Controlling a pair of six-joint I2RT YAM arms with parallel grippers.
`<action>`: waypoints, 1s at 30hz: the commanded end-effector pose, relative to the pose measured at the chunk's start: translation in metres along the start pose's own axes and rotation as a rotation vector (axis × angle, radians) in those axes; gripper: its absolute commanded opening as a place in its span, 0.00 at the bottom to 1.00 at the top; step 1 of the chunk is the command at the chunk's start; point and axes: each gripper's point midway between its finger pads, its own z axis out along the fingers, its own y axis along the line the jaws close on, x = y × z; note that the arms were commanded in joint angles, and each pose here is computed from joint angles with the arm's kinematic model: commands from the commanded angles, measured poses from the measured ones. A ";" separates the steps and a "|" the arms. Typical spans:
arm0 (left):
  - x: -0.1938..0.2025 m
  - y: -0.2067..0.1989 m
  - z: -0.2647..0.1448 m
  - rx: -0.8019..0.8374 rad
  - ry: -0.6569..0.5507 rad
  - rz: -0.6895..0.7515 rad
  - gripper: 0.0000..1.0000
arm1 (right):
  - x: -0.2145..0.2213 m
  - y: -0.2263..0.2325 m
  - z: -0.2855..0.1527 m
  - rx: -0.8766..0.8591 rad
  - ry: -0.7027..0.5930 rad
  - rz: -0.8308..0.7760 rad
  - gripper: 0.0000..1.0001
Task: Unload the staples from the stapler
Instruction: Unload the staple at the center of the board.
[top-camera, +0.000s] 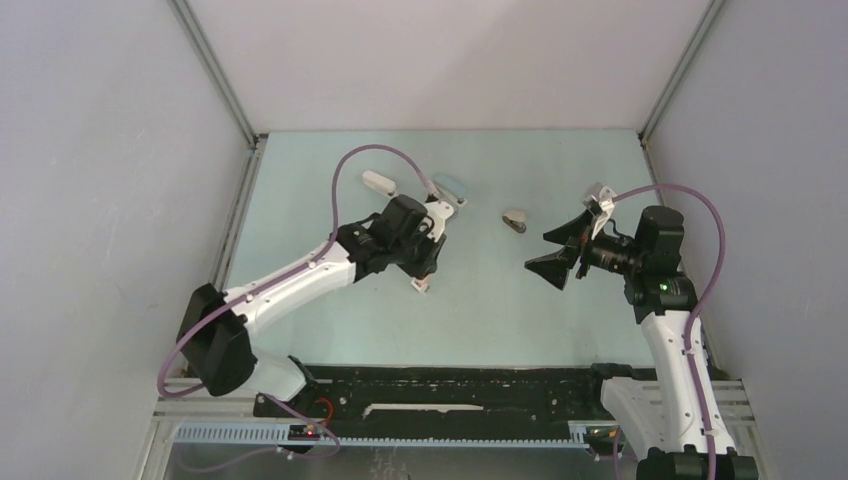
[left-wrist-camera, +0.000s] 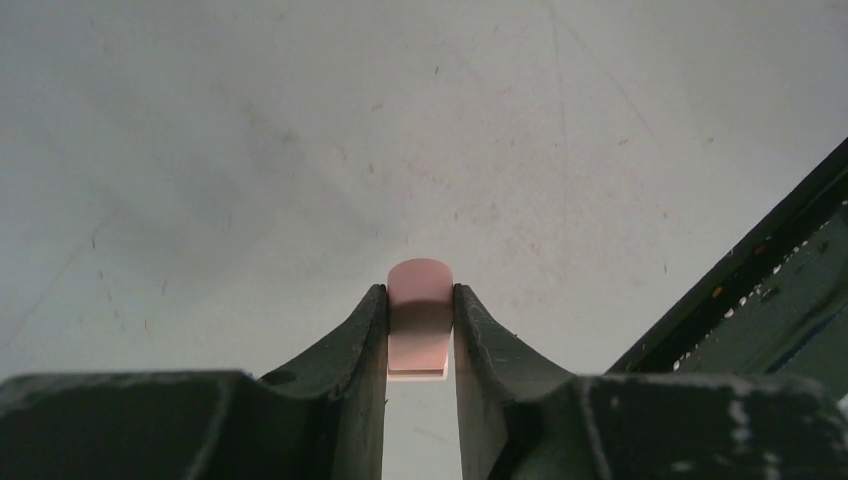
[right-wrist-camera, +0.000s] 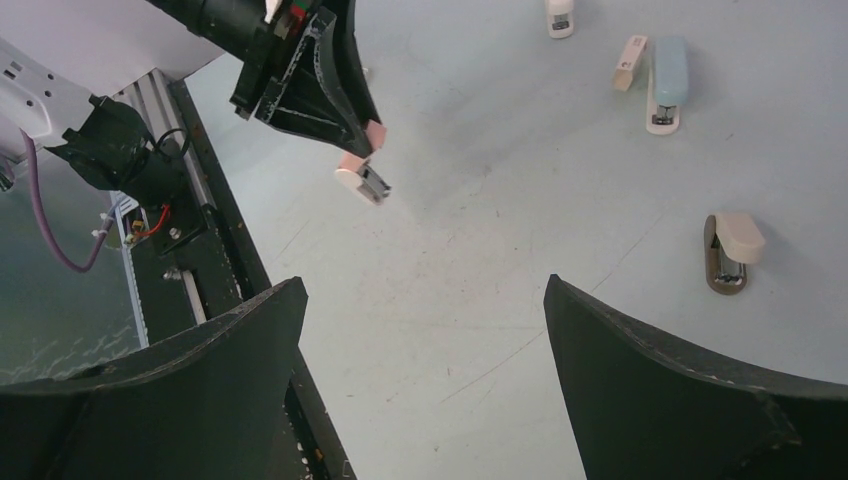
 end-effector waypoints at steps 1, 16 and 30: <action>0.020 0.007 -0.020 -0.086 0.140 -0.079 0.00 | -0.001 0.005 0.000 -0.025 -0.003 -0.021 1.00; 0.001 0.008 0.055 -0.008 0.304 -0.036 0.00 | -0.002 0.006 0.000 -0.023 -0.006 -0.025 1.00; -0.025 0.017 0.101 -0.008 0.305 -0.021 0.00 | -0.002 0.004 -0.001 -0.018 -0.006 -0.021 1.00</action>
